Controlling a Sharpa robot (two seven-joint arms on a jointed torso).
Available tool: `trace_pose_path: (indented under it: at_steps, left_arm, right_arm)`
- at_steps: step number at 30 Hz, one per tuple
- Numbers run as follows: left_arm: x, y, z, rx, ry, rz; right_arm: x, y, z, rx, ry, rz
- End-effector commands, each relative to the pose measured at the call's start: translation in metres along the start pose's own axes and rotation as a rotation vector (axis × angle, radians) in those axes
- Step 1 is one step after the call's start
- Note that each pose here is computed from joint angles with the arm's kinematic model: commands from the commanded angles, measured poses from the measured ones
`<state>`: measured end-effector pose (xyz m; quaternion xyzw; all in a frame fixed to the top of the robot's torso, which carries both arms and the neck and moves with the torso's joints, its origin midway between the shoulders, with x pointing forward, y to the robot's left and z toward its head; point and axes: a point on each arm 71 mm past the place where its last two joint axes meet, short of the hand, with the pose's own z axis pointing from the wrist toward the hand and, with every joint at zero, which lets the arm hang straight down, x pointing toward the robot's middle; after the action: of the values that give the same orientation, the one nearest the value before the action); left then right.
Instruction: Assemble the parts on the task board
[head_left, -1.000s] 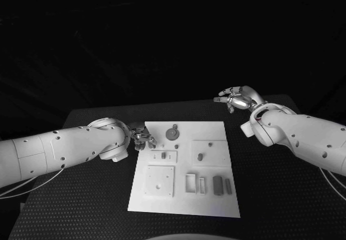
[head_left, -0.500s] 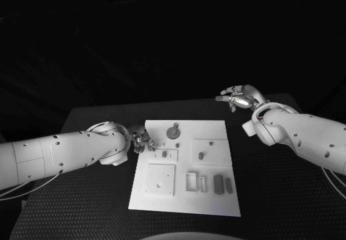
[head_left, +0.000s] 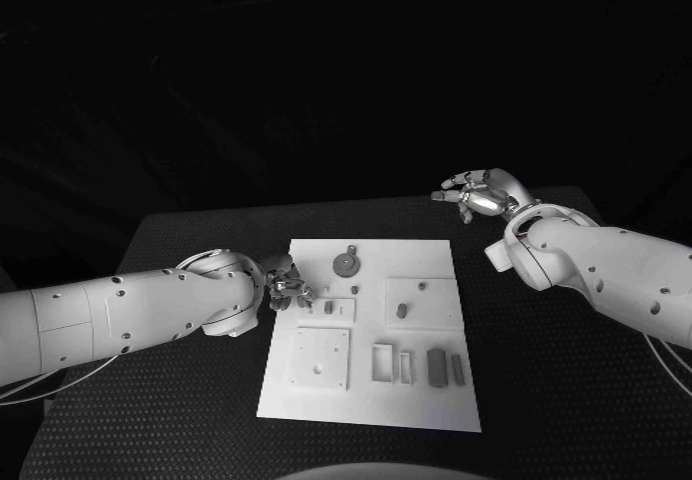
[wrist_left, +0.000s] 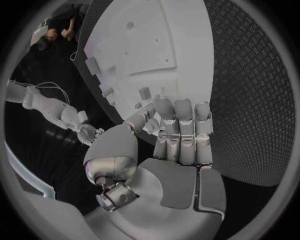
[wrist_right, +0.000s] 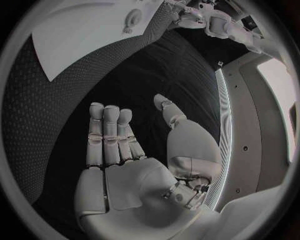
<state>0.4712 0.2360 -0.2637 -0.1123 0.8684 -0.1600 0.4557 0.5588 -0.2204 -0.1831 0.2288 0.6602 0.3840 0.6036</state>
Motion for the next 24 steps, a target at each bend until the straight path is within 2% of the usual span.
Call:
trace_pose_path:
  at_steps: [1,24]
  left_arm:
    - [0.0011,-0.0007,0.0003,-0.001,-0.022,0.006]
    - [0.0121,0.0002,0.0055,-0.001,-0.017,0.027]
  right_arm:
    - [0.001,0.001,0.0,-0.007,0.008,0.002]
    - [0.0,0.0,-0.001,-0.007,0.008,0.002]
